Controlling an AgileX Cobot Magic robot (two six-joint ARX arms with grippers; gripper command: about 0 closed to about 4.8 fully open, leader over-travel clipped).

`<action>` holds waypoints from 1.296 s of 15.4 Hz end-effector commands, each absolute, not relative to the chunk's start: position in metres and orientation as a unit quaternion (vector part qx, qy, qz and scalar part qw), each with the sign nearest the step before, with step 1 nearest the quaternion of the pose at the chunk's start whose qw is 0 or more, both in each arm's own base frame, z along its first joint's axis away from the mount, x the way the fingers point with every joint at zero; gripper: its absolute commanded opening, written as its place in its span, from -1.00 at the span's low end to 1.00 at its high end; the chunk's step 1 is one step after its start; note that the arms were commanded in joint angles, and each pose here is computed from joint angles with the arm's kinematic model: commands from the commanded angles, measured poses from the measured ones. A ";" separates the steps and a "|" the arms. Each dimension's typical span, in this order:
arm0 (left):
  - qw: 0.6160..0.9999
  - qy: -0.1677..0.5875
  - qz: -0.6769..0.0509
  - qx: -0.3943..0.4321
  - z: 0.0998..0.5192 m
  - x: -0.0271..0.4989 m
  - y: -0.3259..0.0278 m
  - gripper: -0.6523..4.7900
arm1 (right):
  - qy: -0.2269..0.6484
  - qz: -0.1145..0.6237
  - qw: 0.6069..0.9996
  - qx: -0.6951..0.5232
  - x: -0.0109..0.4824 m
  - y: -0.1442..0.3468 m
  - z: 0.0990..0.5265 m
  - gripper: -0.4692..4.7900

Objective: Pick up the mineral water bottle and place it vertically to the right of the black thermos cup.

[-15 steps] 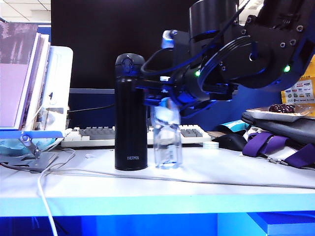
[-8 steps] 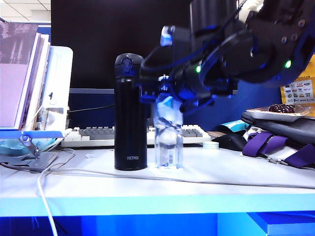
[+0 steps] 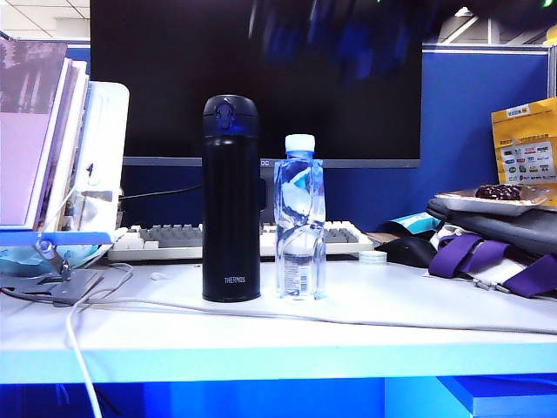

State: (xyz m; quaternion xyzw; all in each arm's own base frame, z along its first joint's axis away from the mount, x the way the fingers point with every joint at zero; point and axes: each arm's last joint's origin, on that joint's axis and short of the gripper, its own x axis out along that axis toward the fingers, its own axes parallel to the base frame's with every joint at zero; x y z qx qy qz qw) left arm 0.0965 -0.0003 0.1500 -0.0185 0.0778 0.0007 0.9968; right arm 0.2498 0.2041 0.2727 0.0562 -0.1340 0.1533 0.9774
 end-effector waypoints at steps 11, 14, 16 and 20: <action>0.996 0.083 0.000 -0.017 0.149 0.096 0.000 -0.77 | -0.185 0.114 0.976 0.027 0.048 0.027 0.393 -0.83; 0.996 0.083 0.000 -0.017 0.149 0.096 0.000 -0.77 | -0.102 0.124 0.986 -0.040 0.026 0.006 0.363 -0.83; 0.996 0.083 0.000 -0.017 0.149 0.096 0.000 -0.77 | -0.064 0.136 0.986 -0.076 0.022 0.003 0.352 -0.83; 0.996 0.083 0.000 -0.017 0.149 0.096 0.000 -0.77 | -0.031 0.276 0.957 -0.086 0.026 0.017 0.334 -0.83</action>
